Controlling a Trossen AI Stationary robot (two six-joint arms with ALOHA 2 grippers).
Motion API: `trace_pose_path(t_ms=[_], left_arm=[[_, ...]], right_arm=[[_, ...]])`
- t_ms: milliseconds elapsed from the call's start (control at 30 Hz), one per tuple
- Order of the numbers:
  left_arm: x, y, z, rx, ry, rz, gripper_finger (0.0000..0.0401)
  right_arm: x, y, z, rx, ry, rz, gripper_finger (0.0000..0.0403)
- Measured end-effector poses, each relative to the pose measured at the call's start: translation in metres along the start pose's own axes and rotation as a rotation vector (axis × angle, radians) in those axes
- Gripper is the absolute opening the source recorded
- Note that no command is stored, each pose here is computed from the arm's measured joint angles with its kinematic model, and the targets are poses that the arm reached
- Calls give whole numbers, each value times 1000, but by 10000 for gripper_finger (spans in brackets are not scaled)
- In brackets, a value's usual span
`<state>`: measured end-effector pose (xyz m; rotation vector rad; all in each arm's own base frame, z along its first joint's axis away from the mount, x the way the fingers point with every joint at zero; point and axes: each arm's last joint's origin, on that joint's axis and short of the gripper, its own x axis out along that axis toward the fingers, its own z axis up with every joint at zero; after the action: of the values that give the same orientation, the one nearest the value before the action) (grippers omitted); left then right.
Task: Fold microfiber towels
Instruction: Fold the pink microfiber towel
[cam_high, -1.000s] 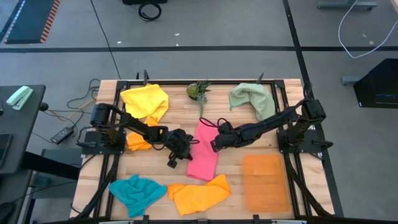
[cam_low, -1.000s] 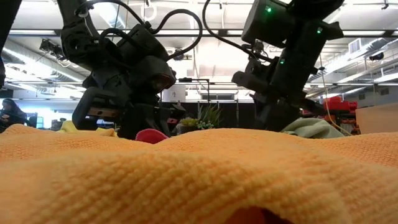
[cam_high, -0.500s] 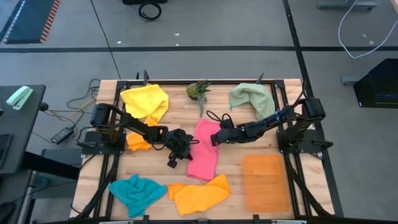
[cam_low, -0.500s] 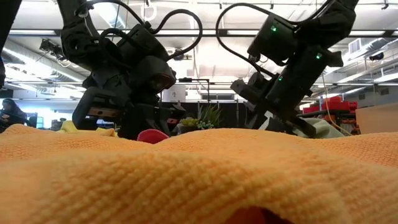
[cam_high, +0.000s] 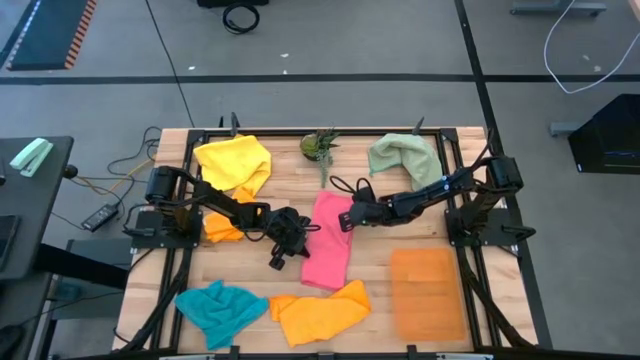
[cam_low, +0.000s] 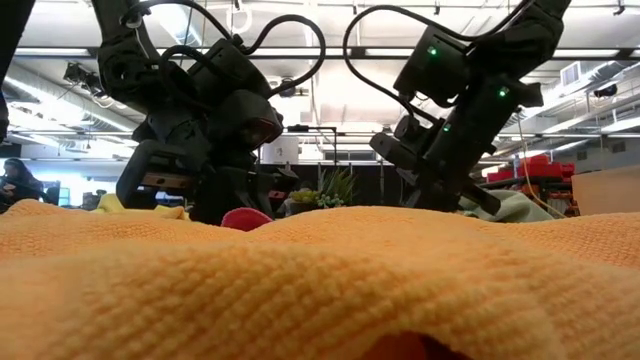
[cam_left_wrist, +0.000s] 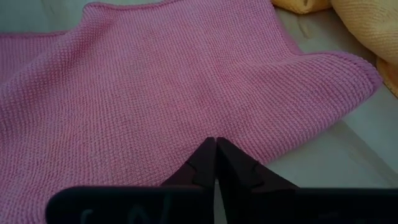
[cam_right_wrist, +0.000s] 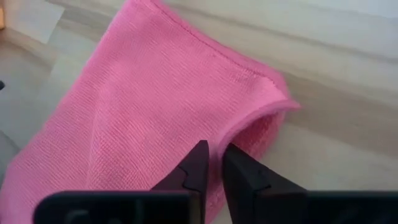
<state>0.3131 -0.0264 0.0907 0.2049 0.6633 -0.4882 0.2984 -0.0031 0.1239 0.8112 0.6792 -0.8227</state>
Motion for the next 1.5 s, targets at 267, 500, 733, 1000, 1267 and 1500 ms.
trace_pose_path(t_ms=[267, 500, 733, 1000, 1267, 1500], left_arm=[[0, 0, 0, -1, 0, 0, 12], [0, 0, 0, -2, 0, 1, 20], [0, 0, 0, -3, 0, 0, 25], [0, 0, 0, -4, 0, 0, 19], [0, 0, 0, 1, -1, 2, 28], [0, 1, 0, 0, -1, 2, 13]], right_arm=[[4, -6, 13, -18, -17, -23, 37], [6, -8, 16, -29, -21, -29, 38], [8, -12, 23, -40, -39, -49, 63], [12, -19, 33, -63, -47, -72, 133], [-3, -11, 32, -106, -61, -17, 149], [-24, -16, 47, -40, -117, -46, 37]])
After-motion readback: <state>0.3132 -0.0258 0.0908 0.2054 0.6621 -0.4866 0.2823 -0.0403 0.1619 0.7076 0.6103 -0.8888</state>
